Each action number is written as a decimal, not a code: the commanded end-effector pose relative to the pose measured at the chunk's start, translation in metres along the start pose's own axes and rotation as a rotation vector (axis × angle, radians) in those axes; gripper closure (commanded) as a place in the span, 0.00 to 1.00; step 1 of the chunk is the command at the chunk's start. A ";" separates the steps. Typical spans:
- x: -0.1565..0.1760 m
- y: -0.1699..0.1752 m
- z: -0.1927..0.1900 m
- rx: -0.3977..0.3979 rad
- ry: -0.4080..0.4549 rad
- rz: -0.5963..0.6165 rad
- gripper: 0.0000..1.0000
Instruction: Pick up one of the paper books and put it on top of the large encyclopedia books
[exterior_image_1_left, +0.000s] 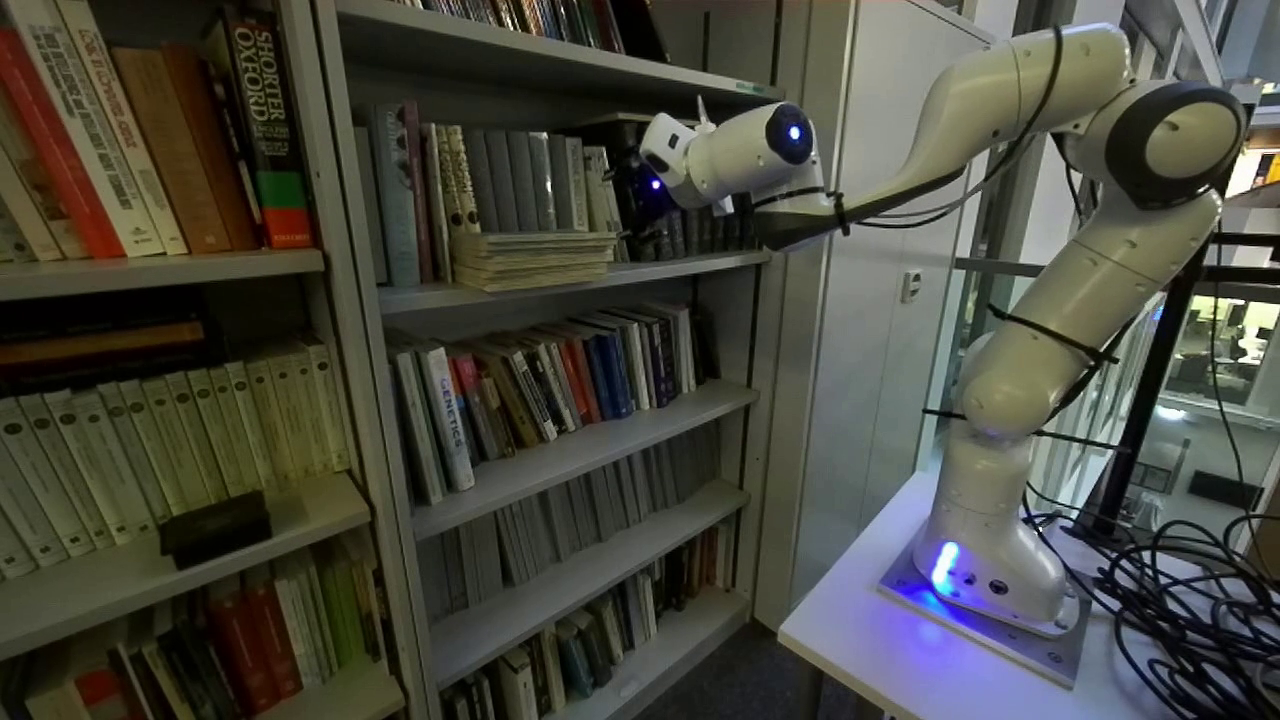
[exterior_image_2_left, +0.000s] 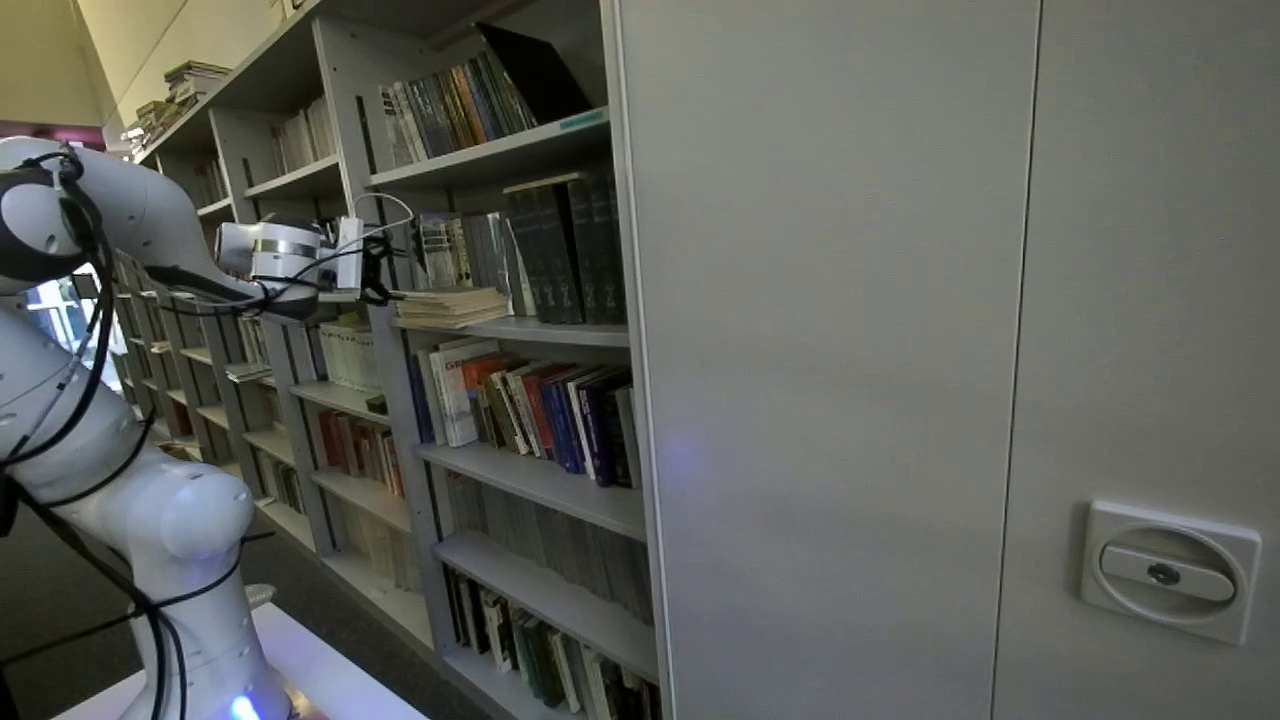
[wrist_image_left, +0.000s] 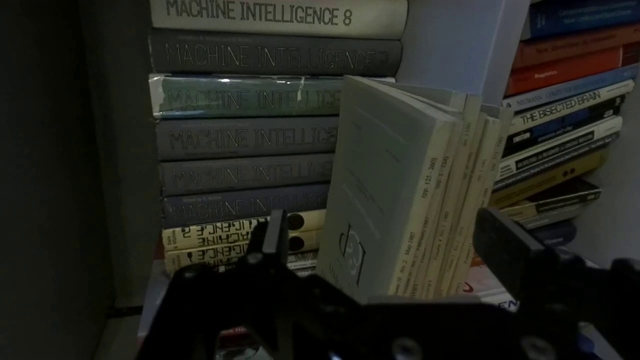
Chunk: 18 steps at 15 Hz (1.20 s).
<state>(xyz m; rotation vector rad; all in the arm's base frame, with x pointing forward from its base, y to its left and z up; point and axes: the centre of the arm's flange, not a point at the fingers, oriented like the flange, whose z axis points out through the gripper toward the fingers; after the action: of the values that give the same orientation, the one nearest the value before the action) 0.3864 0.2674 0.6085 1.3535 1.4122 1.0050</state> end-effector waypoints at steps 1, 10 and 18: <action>0.008 0.011 0.018 -0.033 0.019 -0.021 0.00; 0.010 0.017 0.034 -0.036 0.022 -0.017 0.00; 0.010 0.010 0.043 -0.027 0.020 -0.012 0.00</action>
<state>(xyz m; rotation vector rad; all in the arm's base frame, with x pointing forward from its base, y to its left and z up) 0.4184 0.2775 0.6044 1.3336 1.4340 0.9971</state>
